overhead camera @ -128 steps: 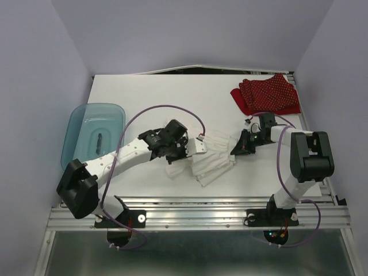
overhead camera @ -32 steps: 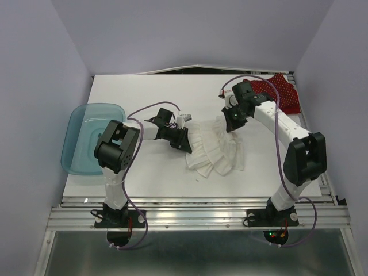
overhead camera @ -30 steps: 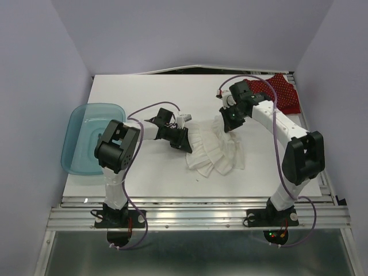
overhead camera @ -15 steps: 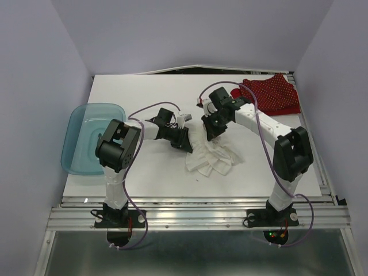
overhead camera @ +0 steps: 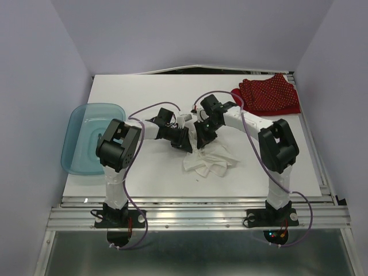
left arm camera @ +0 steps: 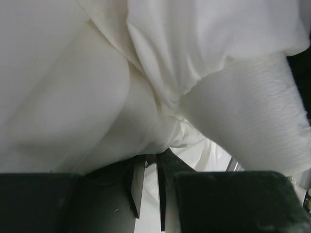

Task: Fold and stack the skirts
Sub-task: Fold the skirt

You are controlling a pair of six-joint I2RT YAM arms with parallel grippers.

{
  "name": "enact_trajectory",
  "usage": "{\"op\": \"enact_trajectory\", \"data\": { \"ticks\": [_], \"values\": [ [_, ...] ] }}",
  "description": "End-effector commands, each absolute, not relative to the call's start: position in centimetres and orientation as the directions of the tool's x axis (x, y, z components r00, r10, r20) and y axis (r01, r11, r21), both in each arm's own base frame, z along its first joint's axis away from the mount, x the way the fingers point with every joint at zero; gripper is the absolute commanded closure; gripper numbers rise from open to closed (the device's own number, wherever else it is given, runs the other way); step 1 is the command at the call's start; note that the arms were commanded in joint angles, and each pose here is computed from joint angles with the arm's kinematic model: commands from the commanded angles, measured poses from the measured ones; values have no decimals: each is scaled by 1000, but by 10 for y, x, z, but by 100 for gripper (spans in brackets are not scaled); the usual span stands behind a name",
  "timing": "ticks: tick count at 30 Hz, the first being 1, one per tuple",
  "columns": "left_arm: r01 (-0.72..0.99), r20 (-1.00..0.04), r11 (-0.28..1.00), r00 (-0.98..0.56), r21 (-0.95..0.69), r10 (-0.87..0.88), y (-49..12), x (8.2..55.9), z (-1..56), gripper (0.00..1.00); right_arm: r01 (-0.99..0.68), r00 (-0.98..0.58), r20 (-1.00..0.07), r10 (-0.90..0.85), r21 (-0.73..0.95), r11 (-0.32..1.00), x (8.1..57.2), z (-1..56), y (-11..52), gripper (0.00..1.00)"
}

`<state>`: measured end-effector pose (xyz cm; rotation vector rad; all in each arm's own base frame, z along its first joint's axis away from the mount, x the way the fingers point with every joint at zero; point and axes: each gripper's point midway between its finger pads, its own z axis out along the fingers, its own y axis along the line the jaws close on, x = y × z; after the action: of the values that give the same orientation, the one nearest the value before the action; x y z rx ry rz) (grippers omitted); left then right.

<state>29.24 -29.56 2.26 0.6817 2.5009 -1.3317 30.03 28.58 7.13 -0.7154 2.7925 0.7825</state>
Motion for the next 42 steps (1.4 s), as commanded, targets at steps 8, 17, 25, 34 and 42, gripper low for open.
{"op": "enact_trajectory", "data": {
  "ticks": [8, 17, 25, 34, 42],
  "values": [
    [473, -357, 607, -881, -639, 310, -260, 292, 6, 57, -335, -942, -250, -225, 633, 698, 324, 68, 305, 54],
    [499, -449, 591, -860, -634, 245, -201, 293, 70, 46, -162, -986, -158, -57, 804, 572, 345, 65, 292, 44],
    [603, -589, 512, -780, -612, 213, -226, 287, 117, 44, 18, -996, -11, 85, 942, 334, 359, 76, 318, 49],
    [671, -660, 376, -729, -639, 180, -301, 296, 149, 53, 13, -975, -44, 217, 966, 258, 391, 120, 326, 69],
    [600, -615, 353, -784, -718, 83, -347, 304, 143, 55, 88, -957, 1, 289, 953, 291, 398, 99, 323, 81]
  ]
}}
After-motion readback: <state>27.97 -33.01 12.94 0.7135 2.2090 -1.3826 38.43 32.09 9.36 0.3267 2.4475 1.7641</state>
